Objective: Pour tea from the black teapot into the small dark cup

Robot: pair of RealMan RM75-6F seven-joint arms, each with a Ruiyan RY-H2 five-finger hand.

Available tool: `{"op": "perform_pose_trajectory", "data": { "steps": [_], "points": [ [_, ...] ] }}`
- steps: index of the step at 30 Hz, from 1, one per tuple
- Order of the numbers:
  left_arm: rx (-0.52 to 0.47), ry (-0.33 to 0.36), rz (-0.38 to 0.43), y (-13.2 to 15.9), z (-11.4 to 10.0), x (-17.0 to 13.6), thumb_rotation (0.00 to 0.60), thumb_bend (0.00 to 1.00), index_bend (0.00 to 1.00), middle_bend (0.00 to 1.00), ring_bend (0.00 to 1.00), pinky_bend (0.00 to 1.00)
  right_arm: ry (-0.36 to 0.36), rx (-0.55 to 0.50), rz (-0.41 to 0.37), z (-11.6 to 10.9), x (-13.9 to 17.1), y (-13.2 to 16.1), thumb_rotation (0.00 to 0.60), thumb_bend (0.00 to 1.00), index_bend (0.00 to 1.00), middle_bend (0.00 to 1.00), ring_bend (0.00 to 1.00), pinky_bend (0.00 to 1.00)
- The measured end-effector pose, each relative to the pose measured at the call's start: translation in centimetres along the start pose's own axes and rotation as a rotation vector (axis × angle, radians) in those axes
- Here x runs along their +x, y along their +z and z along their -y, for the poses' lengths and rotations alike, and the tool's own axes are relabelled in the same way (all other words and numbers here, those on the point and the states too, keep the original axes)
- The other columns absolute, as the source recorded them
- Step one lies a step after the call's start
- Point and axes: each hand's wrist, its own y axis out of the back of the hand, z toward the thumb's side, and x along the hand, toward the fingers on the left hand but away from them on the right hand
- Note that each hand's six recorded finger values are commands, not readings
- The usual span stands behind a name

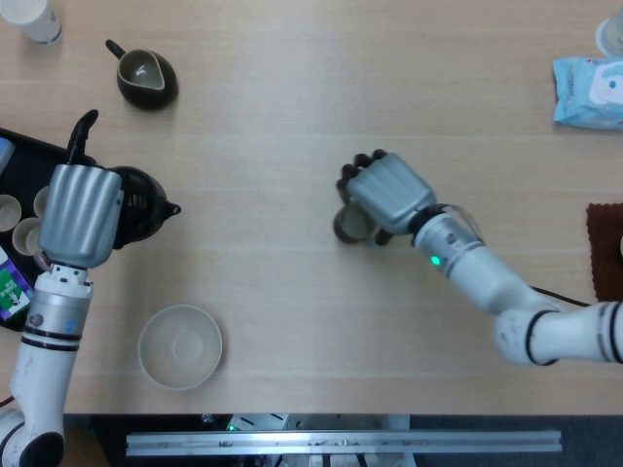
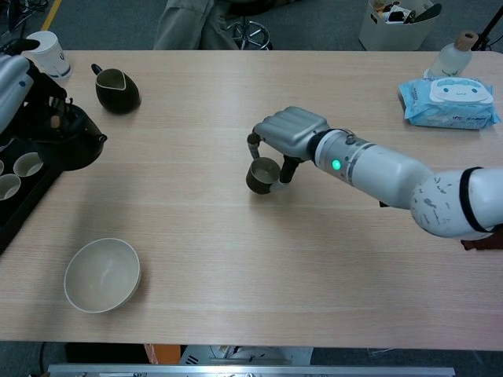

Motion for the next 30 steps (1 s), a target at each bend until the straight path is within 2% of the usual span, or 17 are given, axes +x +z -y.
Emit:
{"op": "perform_pose_trajectory", "data": {
  "steps": [5, 13, 20, 30],
  "points": [
    [0.003, -0.002, -0.004, 0.0, -0.1, -0.1, 0.594, 0.32, 1.0, 1.0, 0.87, 0.09, 0.007, 0.025, -0.034, -0.6, -2.3, 3.4, 0.6, 0.21, 0.51, 0.28, 0.2, 0.27],
    [0.004, -0.002, -0.006, 0.0, -0.2, -0.2, 0.595, 0.32, 1.0, 1.0, 0.87, 0.09, 0.014, 0.113, -0.039, -1.0, -4.4, 6.2, 0.6, 0.21, 0.51, 0.28, 0.2, 0.25],
    [-0.001, -0.006, -0.008, -0.1, -0.2, -0.2, 0.593, 0.32, 1.0, 1.0, 0.87, 0.09, 0.016, 0.178, -0.033, -1.1, -5.3, 7.6, 0.6, 0.2, 0.51, 0.28, 0.2, 0.24],
    [-0.002, -0.012, -0.013, -0.3, 0.0, -0.2, 0.597, 0.32, 1.0, 1.0, 0.87, 0.09, 0.046, 0.226, -0.016, -0.2, -6.0, 7.8, 0.6, 0.2, 0.51, 0.27, 0.16, 0.21]
  ]
}}
